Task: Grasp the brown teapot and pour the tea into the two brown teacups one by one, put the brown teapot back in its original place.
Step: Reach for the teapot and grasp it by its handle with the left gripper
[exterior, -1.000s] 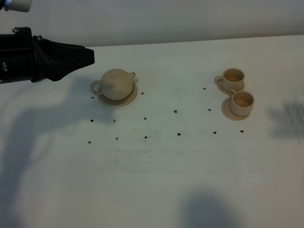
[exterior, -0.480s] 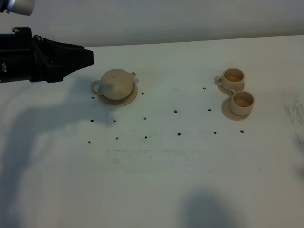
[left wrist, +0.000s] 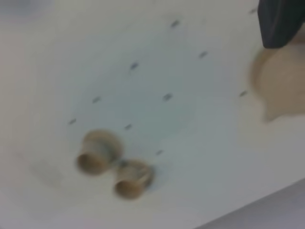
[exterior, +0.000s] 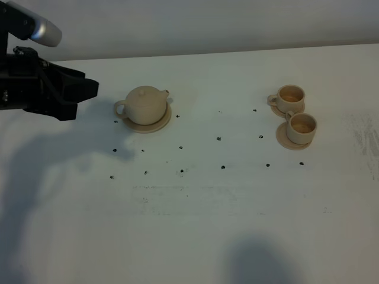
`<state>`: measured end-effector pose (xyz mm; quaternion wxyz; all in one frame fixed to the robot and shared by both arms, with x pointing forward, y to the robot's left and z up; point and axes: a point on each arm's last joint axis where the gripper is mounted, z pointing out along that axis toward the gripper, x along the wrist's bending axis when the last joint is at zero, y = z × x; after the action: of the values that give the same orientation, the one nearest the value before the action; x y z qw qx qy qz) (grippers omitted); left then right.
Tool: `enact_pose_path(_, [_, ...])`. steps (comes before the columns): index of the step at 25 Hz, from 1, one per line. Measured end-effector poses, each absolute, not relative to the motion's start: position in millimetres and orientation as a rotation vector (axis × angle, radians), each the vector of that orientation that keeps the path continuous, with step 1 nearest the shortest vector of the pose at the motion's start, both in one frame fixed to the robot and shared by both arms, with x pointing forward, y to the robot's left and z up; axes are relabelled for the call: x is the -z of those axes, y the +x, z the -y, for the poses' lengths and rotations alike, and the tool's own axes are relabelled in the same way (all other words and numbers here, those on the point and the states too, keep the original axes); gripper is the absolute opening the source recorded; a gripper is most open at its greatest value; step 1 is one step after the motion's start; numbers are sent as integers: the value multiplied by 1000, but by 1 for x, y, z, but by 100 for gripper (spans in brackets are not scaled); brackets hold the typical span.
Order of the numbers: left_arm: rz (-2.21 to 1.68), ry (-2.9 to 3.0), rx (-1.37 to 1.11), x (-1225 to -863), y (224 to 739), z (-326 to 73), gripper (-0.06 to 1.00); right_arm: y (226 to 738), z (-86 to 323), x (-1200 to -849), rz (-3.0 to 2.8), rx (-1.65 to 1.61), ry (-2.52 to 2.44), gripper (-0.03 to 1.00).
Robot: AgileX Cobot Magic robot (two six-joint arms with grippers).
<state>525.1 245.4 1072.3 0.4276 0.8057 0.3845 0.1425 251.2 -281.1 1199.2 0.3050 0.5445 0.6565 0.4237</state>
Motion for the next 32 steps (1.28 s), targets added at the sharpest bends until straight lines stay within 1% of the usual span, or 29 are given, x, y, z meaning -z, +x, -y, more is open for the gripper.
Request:
enact_pose_path(5, [-1034,2081,-356,-1058,531,-251,31,252,282,-1170,-1777,-1079,1499,40])
enact_pose_path(8, [-1088,2127,-318,-1044,543,-254,31,252,282,-1153,-1797,-1049,1528,40])
enact_pose_path(12, [-1139,2173,-308,-1035,560,-258,31,244,284,-1132,-1791,-1024,1537,40])
enact_pose_path(17, [-1161,2213,-348,-1037,576,-262,31,224,287,-1104,-1744,-1036,1513,40])
enact_pose_path(22, [-1158,2231,-366,-1042,590,-263,31,209,290,-1084,-1641,-1085,1438,40])
enact_pose_path(32, [-1179,2326,-378,-1044,615,-269,31,226,291,-1056,-1662,-1032,1509,40])
